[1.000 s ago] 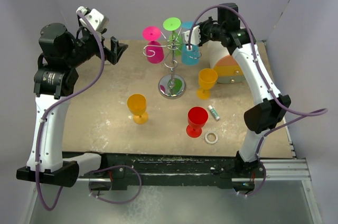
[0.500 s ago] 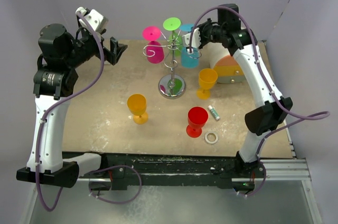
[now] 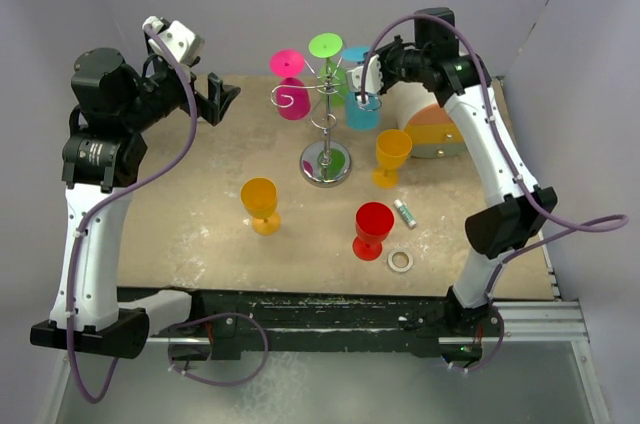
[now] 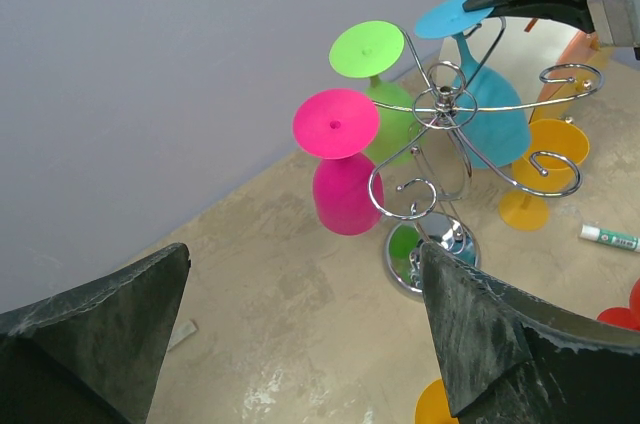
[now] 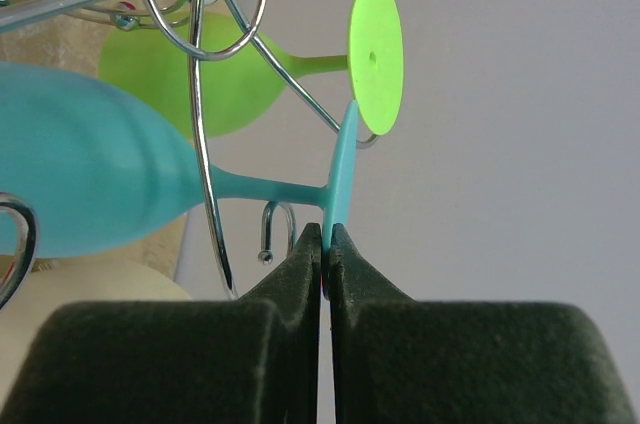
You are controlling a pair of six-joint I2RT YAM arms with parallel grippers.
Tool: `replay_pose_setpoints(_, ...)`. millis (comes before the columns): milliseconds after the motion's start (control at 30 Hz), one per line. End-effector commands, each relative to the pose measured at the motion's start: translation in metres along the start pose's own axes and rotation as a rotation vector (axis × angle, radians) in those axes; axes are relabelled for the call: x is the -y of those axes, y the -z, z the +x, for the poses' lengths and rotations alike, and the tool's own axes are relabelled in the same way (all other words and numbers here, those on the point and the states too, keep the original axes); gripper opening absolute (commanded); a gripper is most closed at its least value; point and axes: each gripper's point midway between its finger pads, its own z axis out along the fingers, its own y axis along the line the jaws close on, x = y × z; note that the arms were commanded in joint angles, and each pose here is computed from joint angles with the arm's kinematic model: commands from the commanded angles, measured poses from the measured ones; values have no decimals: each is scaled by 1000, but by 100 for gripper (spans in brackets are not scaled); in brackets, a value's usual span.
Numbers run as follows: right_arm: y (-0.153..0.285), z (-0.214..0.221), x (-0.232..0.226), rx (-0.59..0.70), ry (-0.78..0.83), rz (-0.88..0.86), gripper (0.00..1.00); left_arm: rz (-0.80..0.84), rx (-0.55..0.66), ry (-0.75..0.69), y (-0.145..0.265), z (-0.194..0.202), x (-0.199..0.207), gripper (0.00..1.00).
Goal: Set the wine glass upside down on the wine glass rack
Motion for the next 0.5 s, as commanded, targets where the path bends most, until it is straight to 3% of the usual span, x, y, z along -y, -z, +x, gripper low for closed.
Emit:
replay_pose_setpoints(0,32,-26,26,33,56,72,0,-22,49,-46,6,-14,-4,99)
replay_pose_setpoints(300,38,-22,24,-8,46,89,0,-17,54,-44,9,-14,-2,99)
replay_pose_setpoints(467,43,-8,28,-91,15,134,0,-12,53,-42,8,-13,-1,99)
